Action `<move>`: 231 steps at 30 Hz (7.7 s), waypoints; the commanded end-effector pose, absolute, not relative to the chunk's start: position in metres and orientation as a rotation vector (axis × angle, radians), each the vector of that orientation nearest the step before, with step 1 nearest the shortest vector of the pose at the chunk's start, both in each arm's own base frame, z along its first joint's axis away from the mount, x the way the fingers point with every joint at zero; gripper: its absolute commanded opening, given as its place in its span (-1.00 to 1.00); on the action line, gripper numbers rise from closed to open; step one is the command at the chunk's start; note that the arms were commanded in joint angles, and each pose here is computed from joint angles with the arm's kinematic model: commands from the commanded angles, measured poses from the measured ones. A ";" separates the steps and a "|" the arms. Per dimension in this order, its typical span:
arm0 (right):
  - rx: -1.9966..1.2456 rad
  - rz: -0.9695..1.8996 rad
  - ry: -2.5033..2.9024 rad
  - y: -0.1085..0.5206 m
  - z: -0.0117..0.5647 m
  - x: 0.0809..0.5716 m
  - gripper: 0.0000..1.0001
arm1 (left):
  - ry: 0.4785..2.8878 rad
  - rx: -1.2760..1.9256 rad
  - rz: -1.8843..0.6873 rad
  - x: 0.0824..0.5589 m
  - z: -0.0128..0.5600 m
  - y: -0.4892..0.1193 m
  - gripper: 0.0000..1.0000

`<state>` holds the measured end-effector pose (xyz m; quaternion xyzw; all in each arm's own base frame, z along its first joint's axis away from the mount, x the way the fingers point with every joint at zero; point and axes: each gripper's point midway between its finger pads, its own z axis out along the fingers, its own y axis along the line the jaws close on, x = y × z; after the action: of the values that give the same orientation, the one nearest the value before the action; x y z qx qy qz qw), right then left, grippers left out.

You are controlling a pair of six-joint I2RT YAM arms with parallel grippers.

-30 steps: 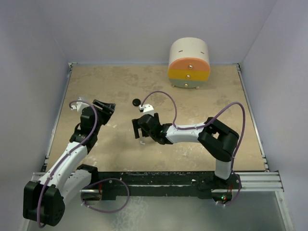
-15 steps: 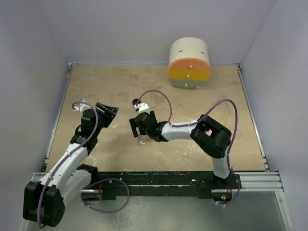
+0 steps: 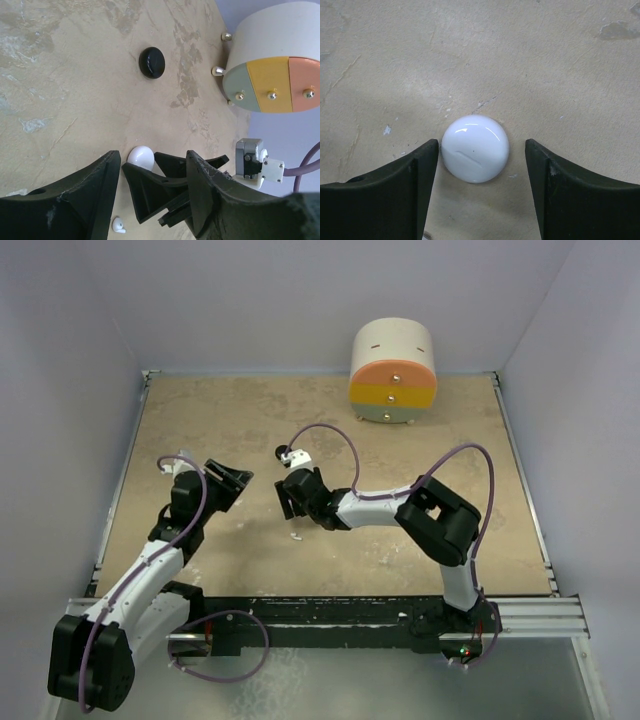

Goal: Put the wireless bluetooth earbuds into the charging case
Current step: Pick up the charging case at the center of the board.

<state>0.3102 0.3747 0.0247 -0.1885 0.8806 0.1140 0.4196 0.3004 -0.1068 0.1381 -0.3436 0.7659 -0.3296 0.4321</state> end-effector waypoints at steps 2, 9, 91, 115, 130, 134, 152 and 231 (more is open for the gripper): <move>-0.513 0.327 2.199 0.376 0.035 0.304 0.46 | 1.866 -0.827 -0.869 0.306 0.148 -0.111 0.07; -0.568 0.404 2.183 0.388 0.042 0.291 0.43 | 1.867 -0.828 -0.866 0.305 0.147 -0.110 0.07; -0.831 0.509 2.116 0.415 0.034 0.286 0.63 | 1.873 -0.821 -0.862 0.300 0.151 -0.108 0.07; -0.835 0.569 2.135 0.430 0.042 0.244 0.60 | 1.872 -0.819 -0.869 0.298 0.150 -0.108 0.07; -0.937 0.415 2.083 0.427 0.046 0.260 0.64 | 1.865 -0.813 -0.872 0.298 0.157 -0.107 0.07; -1.021 0.355 2.041 0.425 0.041 0.267 0.65 | 1.867 -0.813 -0.871 0.297 0.157 -0.107 0.07; -1.180 0.336 1.990 0.418 0.013 0.282 0.34 | 1.868 -0.815 -0.854 0.297 0.159 -0.103 0.07; -0.810 0.636 1.686 0.395 0.168 0.296 -0.29 | 1.799 -0.530 -1.461 0.300 0.153 -0.209 -0.42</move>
<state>0.2898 0.3841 0.1288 -0.3483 0.7426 0.2485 0.5153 0.2910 -0.2065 0.1266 -0.2356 0.7253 -0.5550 0.3322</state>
